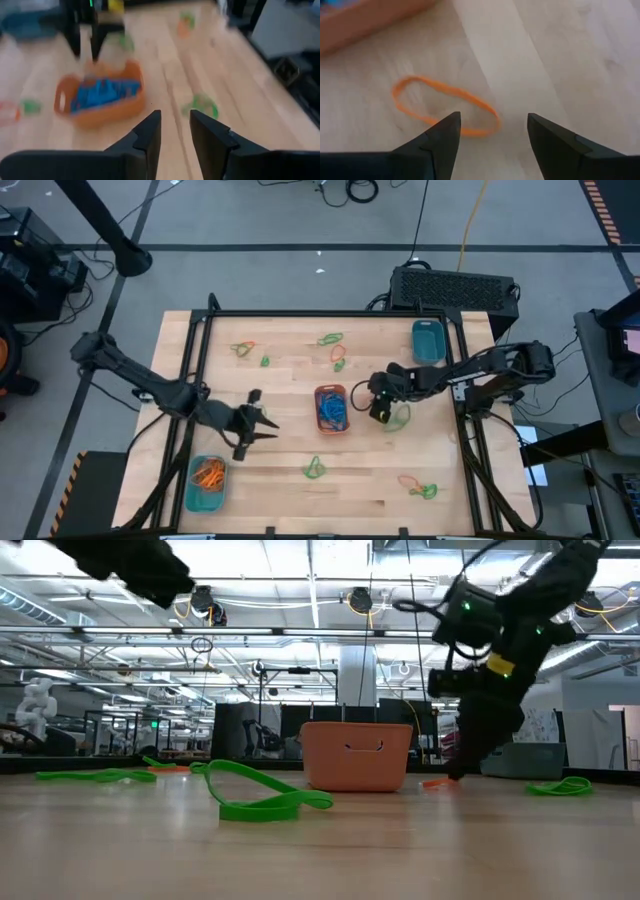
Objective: Sort rubber bands into baskets
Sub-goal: Put the orange rubber band into the green bin
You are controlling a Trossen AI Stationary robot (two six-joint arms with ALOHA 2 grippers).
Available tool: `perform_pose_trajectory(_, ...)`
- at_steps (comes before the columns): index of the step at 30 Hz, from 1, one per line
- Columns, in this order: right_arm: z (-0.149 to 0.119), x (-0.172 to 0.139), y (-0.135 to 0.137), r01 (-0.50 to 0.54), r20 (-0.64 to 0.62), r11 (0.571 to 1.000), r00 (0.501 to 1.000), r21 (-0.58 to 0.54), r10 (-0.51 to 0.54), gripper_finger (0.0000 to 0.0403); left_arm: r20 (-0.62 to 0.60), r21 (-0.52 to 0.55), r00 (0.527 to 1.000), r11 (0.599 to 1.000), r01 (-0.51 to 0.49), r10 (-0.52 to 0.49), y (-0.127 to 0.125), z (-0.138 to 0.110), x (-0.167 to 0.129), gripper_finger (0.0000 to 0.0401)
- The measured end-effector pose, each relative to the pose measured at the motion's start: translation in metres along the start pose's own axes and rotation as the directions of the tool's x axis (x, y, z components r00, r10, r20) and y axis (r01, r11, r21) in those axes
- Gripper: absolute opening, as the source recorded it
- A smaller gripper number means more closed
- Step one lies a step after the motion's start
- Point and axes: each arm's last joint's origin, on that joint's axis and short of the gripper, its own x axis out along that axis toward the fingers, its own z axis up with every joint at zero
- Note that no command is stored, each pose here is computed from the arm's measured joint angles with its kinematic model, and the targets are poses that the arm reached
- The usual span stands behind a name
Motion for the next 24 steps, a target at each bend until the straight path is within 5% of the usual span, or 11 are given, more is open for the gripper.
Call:
perform_pose_trajectory(4, -0.009, 0.005, -0.004, -0.008, 0.001, 1.000, 1.000, 0.021, 0.008, 0.0202, 0.254, -0.002, 0.967, 1.000, 0.016, -0.015, 0.006, -0.019, 0.010, 0.0112)
perform_pose_trajectory(9, -0.009, 0.006, -0.003, -0.028, 0.025, 1.000, 0.999, 0.003, 0.028, 0.0087, 0.506, -0.044, 0.862, 0.998, 0.034, -0.007, 0.008, -0.042, 0.010, 0.0112)
perform_pose_trajectory(12, -0.003, 0.006, -0.002, -0.038, 0.080, 0.999, 0.996, -0.014, 0.039, 0.0016, 0.517, -0.031, 0.856, 0.999, 0.027, -0.007, 0.008, -0.055, 0.014, 0.0112)
perform_pose_trajectory(24, 0.023, -0.032, 0.005, -0.056, 0.210, 0.998, 0.976, -0.015, 0.058, 0.0001, 0.443, -0.114, 0.896, 0.990, 0.079, -0.021, 0.003, -0.064, 0.042, 0.0112)
